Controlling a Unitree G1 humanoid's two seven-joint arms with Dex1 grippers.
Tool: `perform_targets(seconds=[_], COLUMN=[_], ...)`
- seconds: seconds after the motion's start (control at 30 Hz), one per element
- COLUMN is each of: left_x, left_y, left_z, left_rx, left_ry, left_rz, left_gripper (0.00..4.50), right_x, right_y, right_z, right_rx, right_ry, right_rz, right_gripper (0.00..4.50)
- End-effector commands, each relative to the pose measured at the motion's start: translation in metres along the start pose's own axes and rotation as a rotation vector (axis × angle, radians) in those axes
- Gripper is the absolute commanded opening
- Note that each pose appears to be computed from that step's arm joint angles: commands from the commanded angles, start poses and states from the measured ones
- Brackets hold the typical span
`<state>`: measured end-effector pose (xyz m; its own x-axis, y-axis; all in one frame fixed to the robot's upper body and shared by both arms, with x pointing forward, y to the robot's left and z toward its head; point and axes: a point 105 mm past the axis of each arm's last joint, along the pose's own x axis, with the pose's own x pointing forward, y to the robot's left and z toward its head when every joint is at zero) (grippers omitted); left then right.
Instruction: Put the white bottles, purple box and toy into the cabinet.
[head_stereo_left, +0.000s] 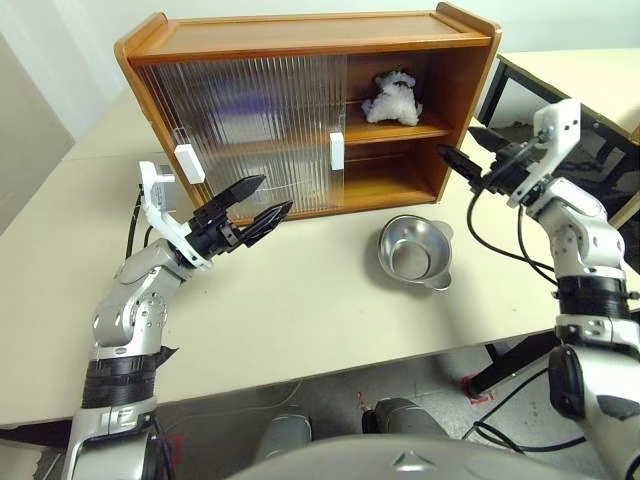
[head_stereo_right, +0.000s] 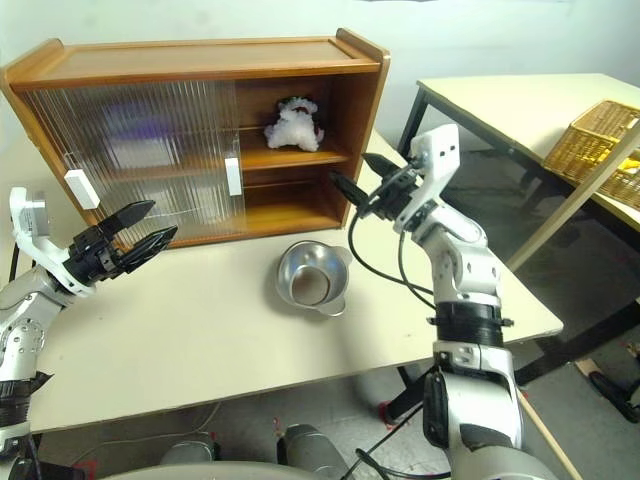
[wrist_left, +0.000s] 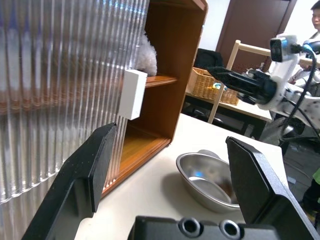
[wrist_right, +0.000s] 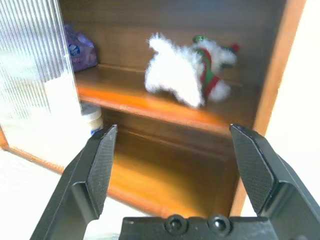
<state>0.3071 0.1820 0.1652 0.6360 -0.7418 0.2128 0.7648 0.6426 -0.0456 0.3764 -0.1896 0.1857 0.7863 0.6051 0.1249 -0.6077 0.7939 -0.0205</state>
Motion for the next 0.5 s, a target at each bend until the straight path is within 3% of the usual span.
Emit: perform_targets(seconds=[0.03,0.17,0.5], left_x=[-0.002,-0.003,-0.006], left_y=[0.001,0.0,0.001], left_z=[-0.002,-0.005,-0.003], left_rx=[-0.008,-0.014,-0.003], left_ry=[0.009,0.013,0.02], left_rz=[-0.001,-0.001,0.006], left_gripper=[4.5,4.5,4.5], right_x=[-0.011,-0.029,-0.045], right_y=[0.003,-0.005,-0.015], right_z=[-0.01,-0.037,-0.063], right_rx=[0.089,0.242,0.677], right_ry=[0.031,0.091,0.103], right_rz=[-0.009,-0.08,-0.181], right_gripper=[4.47,4.47,4.47])
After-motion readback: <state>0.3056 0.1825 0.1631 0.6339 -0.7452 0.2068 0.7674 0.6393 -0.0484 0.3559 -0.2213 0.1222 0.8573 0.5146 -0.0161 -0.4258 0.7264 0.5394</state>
